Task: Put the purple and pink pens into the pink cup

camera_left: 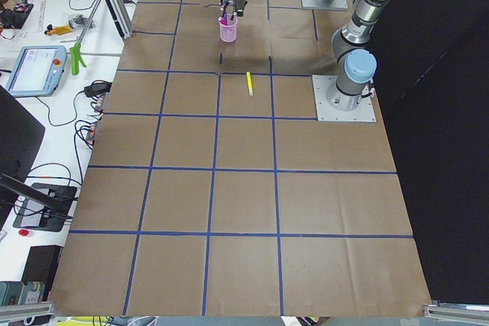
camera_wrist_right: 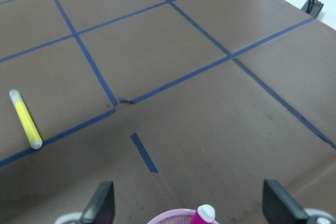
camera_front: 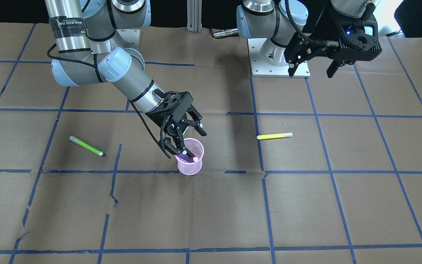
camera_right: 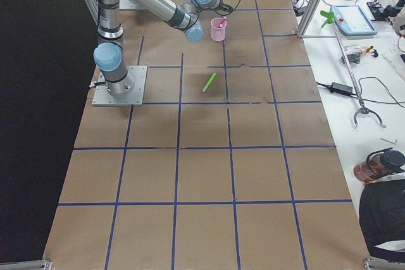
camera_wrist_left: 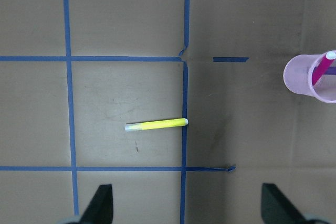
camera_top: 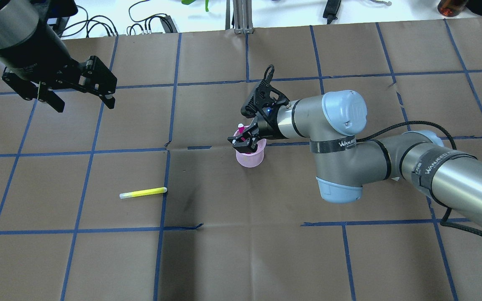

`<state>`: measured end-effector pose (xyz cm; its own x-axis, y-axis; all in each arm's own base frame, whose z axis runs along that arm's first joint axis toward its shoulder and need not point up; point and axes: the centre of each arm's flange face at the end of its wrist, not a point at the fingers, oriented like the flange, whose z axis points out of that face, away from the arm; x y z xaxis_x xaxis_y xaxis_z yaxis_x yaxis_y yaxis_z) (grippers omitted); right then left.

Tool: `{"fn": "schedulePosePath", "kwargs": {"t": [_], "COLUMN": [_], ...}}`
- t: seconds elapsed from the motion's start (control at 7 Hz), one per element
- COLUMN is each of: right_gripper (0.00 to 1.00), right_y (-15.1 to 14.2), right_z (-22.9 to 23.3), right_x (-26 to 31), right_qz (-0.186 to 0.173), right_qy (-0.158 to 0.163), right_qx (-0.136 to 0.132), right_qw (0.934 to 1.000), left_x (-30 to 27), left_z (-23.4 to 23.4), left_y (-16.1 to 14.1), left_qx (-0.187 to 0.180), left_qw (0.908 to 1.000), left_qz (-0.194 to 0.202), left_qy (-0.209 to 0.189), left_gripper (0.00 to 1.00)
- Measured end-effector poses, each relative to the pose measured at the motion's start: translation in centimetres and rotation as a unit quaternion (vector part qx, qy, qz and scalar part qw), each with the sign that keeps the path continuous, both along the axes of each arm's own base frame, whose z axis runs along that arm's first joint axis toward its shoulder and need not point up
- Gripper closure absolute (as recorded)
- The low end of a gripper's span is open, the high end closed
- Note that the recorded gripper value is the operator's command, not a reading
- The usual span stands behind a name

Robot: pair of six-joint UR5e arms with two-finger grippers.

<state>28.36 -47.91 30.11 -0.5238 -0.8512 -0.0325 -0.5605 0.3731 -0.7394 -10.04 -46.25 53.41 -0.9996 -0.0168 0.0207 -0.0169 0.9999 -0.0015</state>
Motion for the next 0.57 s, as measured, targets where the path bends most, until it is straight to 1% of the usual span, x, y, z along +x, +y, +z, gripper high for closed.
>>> {"fn": "schedulePosePath", "kwargs": {"t": [0.14, 0.29, 0.43, 0.57], "right_gripper": [0.00, 0.00, 0.00, 0.00], "right_y": [-0.3, -0.8, -1.6, -2.4], "right_z": [2.6, 5.6, 8.0, 9.8], "right_x": [-0.2, -0.6, -1.4, -2.7], "right_qz": [-0.027, -0.060, -0.099, -0.149], "right_qy": [-0.007, 0.006, 0.038, 0.073], "right_qx": [0.022, 0.058, 0.100, 0.150], "right_qw": [0.9994, 0.9965, 0.9893, 0.9747], "left_x": [0.0, 0.0, 0.0, 0.0], "left_z": [0.0, 0.1, 0.1, 0.1], "left_y": [0.0, 0.0, 0.1, 0.1], "left_qx": [0.000, -0.001, -0.001, -0.001], "left_qw": [1.0000, 1.0000, 1.0000, 1.0000], "left_qz": [0.000, 0.000, 0.000, 0.000], "left_qy": [0.000, 0.000, 0.000, 0.000], "left_gripper": [0.02, 0.02, 0.02, 0.02]}}
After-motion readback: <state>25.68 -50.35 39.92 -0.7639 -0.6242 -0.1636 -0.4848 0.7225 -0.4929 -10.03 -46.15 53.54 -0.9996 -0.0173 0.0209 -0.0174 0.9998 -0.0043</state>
